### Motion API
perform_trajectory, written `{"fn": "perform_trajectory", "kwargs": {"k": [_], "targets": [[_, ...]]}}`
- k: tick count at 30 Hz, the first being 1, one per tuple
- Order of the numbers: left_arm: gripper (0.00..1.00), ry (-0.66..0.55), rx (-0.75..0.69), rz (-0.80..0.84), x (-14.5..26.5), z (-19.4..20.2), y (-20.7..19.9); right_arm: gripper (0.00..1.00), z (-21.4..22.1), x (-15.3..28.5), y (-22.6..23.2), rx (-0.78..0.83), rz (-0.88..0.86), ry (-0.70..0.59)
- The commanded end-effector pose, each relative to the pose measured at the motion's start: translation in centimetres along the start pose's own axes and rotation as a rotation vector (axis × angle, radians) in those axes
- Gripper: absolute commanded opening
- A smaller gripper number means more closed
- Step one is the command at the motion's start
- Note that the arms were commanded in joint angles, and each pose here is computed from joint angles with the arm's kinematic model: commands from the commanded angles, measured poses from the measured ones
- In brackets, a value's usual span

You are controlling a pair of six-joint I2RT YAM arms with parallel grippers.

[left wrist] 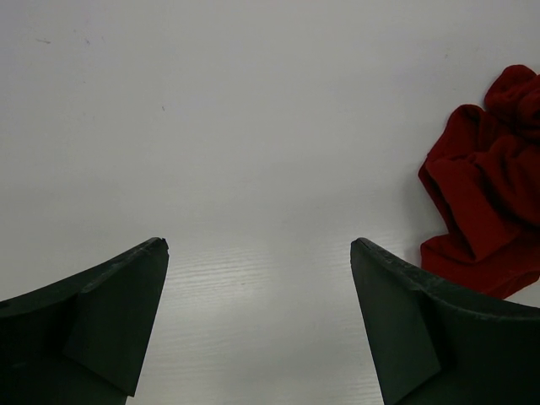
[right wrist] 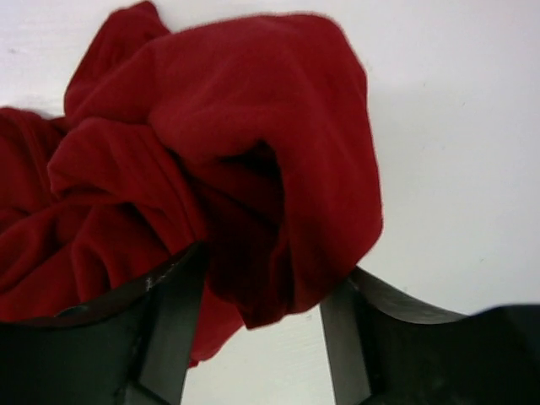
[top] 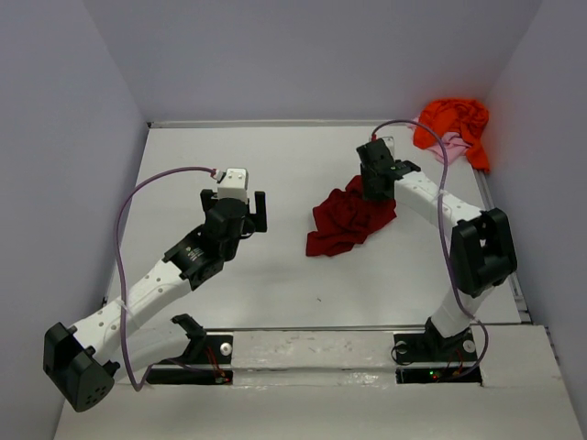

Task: Fold and stack the t-shirts
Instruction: Move the tshirt to the center of the board, then flatten the tshirt out

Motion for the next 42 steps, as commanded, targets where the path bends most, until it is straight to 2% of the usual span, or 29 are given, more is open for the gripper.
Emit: {"fn": "perform_trajectory", "kwargs": {"k": [1,9,16,24,27,28,29,31,42], "targets": [[0.99,-0.047,0.033,0.018,0.6,-1.5,-0.2,0.64,0.3,2.4,-0.3,-0.089,-0.085,-0.058],[0.99,-0.038,0.03,0.028,0.5,-1.4,-0.3,0.65,4.2,4.3,0.8,-0.071,-0.194,-0.032],[0.99,-0.035,0.03,0.033,0.5,-1.3,-0.4,0.65,6.6,1.9,3.1,-0.082,-0.261,0.022],[0.99,-0.036,0.033,0.037,0.5,-1.3,-0.4,0.64,6.3,-0.4,4.3,-0.064,-0.227,0.02],[0.99,-0.037,0.032,0.037,0.5,-1.3,-0.4,0.51,6.3,-1.0,4.5,-0.05,-0.214,0.032],[0.99,-0.038,0.032,0.036,0.5,-1.3,-0.4,0.34,6.3,-0.9,4.5,-0.052,-0.216,0.029],[0.99,-0.037,0.031,0.035,0.5,-1.3,-0.4,0.25,6.4,-0.9,4.5,-0.052,-0.217,0.032],[0.99,-0.04,0.032,0.035,0.5,-1.3,-0.4,0.13,6.4,-0.5,4.2,-0.06,-0.22,0.022],[0.99,-0.035,0.028,0.032,0.5,-1.3,-0.3,0.09,4.3,3.2,2.0,-0.069,-0.225,-0.051]]}}
Point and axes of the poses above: each gripper's point midway between its finger pads, its own x axis back along the fingers, its own y axis along the line the jaws close on, z = x × y, the point moved 9 cm from there along x, back along the fingers, and after that the axes turned 5 degrees about x, right-handed, at the moved point
